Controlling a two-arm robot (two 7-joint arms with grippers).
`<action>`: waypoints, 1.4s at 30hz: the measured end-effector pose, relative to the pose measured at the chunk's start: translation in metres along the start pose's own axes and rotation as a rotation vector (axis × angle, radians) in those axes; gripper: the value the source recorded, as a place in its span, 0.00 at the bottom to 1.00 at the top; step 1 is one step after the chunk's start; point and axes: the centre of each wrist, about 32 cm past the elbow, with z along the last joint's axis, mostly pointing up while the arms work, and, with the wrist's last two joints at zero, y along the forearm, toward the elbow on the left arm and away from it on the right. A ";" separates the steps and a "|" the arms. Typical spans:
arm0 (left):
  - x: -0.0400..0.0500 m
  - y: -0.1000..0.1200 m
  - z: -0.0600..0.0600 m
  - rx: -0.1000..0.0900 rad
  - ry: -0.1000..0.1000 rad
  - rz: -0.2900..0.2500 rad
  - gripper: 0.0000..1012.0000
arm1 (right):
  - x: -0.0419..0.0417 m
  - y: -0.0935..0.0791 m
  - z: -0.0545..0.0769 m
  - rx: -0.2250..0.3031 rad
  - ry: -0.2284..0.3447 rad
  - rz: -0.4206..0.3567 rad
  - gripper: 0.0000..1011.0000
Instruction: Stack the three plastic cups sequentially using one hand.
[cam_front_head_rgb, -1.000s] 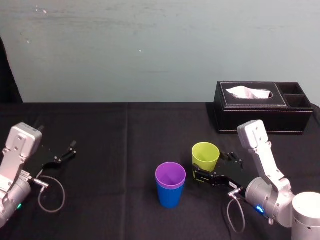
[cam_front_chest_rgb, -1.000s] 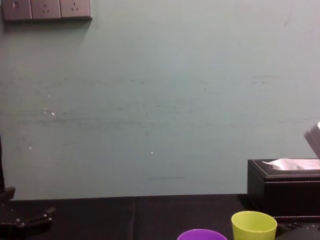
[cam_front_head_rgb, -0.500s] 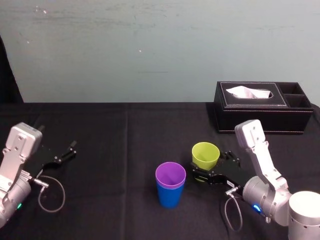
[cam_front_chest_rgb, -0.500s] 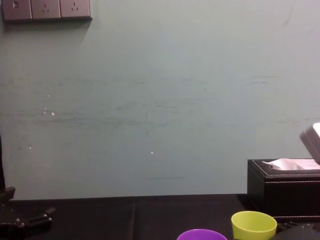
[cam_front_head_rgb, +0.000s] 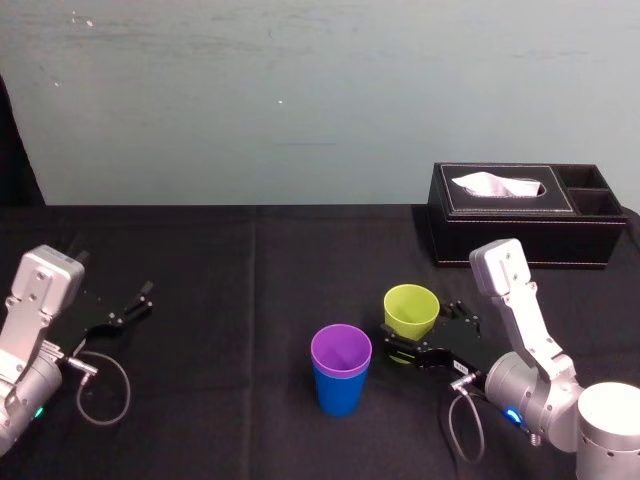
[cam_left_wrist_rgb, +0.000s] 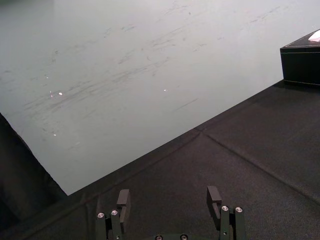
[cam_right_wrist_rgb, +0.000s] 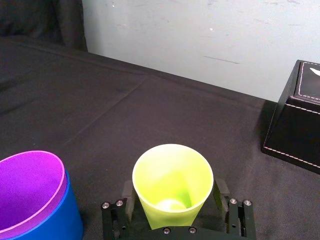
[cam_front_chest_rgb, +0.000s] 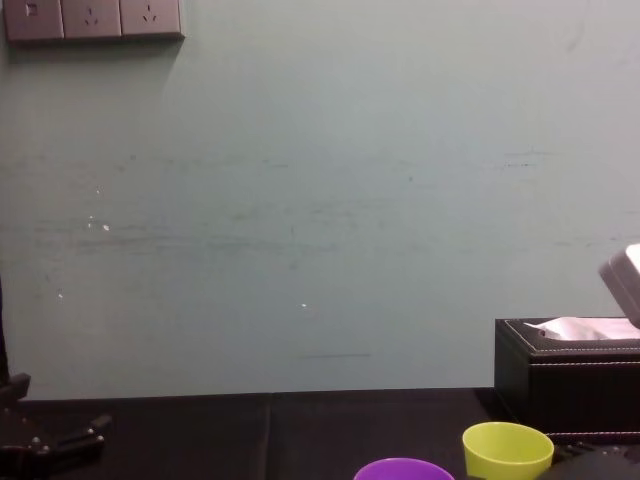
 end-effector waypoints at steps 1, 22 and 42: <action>0.0000 0.000 0.000 0.000 0.000 0.000 0.99 | 0.0000 0.000 0.000 0.000 0.000 0.000 0.98; 0.0000 0.000 0.000 0.000 0.000 0.000 0.99 | -0.0001 -0.001 0.002 -0.004 -0.002 0.005 0.73; 0.0000 0.000 0.000 0.000 0.000 0.000 0.99 | 0.0003 -0.022 0.059 -0.023 -0.049 0.033 0.73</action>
